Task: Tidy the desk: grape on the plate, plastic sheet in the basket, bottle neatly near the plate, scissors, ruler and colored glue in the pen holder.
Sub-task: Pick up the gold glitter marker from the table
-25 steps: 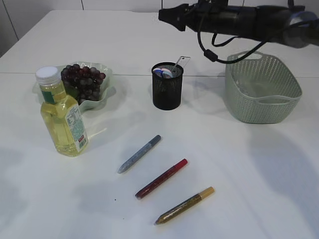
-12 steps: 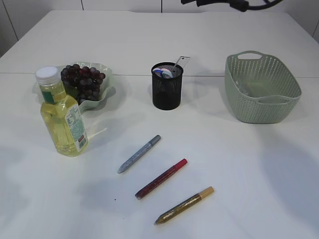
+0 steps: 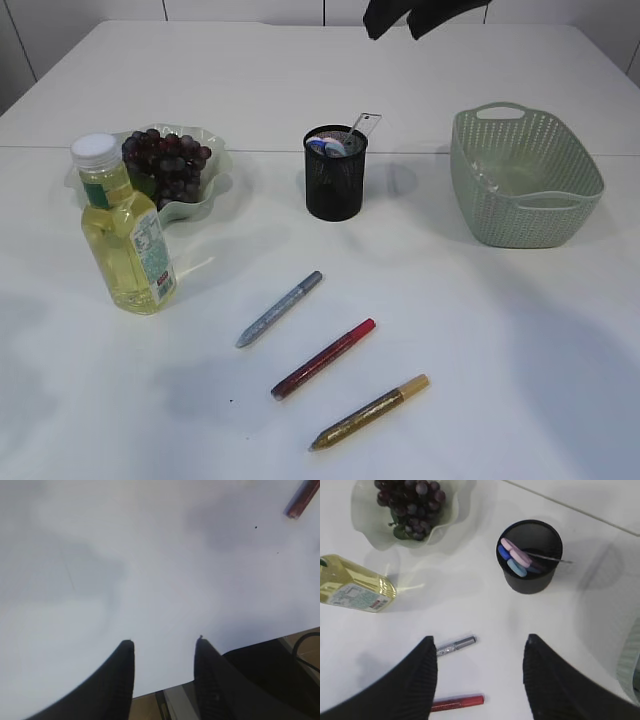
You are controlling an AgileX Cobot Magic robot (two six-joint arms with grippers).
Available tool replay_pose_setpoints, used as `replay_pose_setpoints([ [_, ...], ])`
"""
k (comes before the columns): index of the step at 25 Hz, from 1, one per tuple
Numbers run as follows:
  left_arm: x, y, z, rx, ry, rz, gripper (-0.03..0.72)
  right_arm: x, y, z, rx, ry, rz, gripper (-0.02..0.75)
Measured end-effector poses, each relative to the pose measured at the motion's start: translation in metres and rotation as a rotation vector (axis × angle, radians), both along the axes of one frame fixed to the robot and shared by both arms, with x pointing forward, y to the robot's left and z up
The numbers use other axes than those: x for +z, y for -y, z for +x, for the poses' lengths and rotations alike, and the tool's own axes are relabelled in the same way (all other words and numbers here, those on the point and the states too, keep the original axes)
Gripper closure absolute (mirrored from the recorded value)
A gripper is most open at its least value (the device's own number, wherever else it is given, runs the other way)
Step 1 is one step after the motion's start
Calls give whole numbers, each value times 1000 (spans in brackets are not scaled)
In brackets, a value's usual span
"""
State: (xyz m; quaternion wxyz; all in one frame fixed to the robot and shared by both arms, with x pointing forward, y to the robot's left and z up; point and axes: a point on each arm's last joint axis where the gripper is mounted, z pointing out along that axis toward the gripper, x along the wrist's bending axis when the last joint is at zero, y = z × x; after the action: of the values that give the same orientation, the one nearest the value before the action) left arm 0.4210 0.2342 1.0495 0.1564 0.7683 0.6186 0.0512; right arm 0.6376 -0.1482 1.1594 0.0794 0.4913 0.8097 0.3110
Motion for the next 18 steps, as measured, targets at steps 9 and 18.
replay_pose_setpoints([
  [9,0,0,0,0,0,0,398,-19,-51,-32,16,-94,-66,300],
  [18,0,0,0,-1,-6,2,398,-78,-53,-52,-65,-344,-116,300],
])
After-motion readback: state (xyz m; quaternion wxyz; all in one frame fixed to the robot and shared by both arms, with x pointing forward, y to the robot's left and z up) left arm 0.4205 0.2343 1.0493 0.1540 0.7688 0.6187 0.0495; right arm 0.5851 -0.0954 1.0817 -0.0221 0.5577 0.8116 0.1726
